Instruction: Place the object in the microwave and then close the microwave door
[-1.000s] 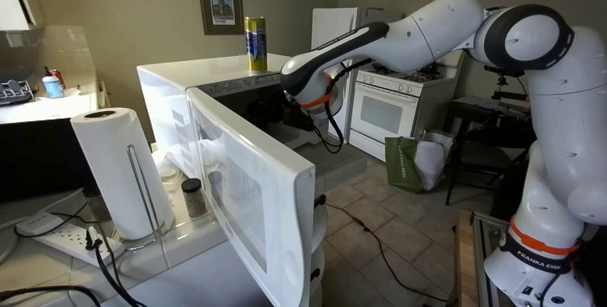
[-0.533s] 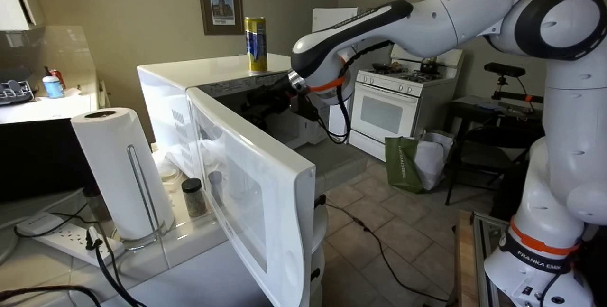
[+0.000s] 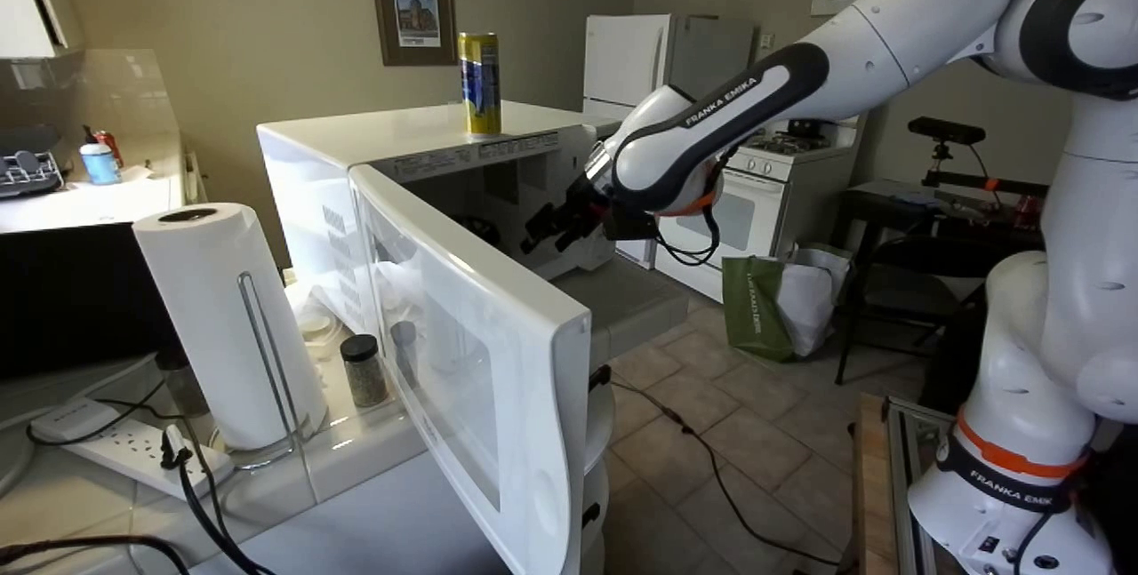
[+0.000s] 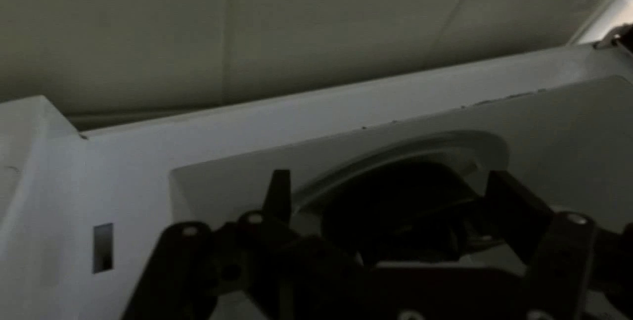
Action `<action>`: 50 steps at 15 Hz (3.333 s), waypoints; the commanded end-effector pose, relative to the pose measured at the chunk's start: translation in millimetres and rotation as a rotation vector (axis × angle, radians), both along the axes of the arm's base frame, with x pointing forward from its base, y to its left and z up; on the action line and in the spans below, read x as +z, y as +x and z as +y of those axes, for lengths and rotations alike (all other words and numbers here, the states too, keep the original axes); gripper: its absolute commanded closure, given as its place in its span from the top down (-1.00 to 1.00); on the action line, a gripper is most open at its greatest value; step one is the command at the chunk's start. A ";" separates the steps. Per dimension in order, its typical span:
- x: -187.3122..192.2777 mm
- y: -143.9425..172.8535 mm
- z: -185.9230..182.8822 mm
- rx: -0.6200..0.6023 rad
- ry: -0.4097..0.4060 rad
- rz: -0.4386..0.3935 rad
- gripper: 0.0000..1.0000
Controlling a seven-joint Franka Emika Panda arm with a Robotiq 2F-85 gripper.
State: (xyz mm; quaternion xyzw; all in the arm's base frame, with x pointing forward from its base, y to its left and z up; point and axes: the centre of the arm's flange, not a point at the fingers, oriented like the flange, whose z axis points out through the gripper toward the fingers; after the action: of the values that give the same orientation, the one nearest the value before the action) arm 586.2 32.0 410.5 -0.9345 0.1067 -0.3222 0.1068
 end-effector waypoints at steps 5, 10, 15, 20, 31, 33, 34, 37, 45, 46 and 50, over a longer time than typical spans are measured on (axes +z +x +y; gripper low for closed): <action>99.8 -63.4 48.0 0.138 -0.137 0.170 1.00; 172.2 -105.1 103.3 0.241 -0.227 0.278 0.50; 231.6 -124.2 166.6 0.388 -0.158 0.085 -0.16; 250.5 -130.4 227.9 0.594 -0.008 -0.013 -0.92; 181.7 -119.1 342.1 0.970 0.127 0.049 -1.00; 173.1 -115.0 347.5 0.968 0.101 0.060 -1.00; 170.7 -113.6 348.9 0.958 0.081 0.058 -1.00; 175.6 -111.1 348.7 0.939 0.021 0.062 -1.00; 194.9 -101.2 329.0 0.682 -0.241 0.187 -1.00; 198.8 -99.2 324.1 0.635 -0.267 0.207 -1.00; 211.9 -88.7 304.7 0.441 -0.276 0.328 -1.00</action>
State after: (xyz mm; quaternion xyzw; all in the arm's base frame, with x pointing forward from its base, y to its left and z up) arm 486.4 337.8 610.5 -0.9647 -0.1880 -0.1767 0.0523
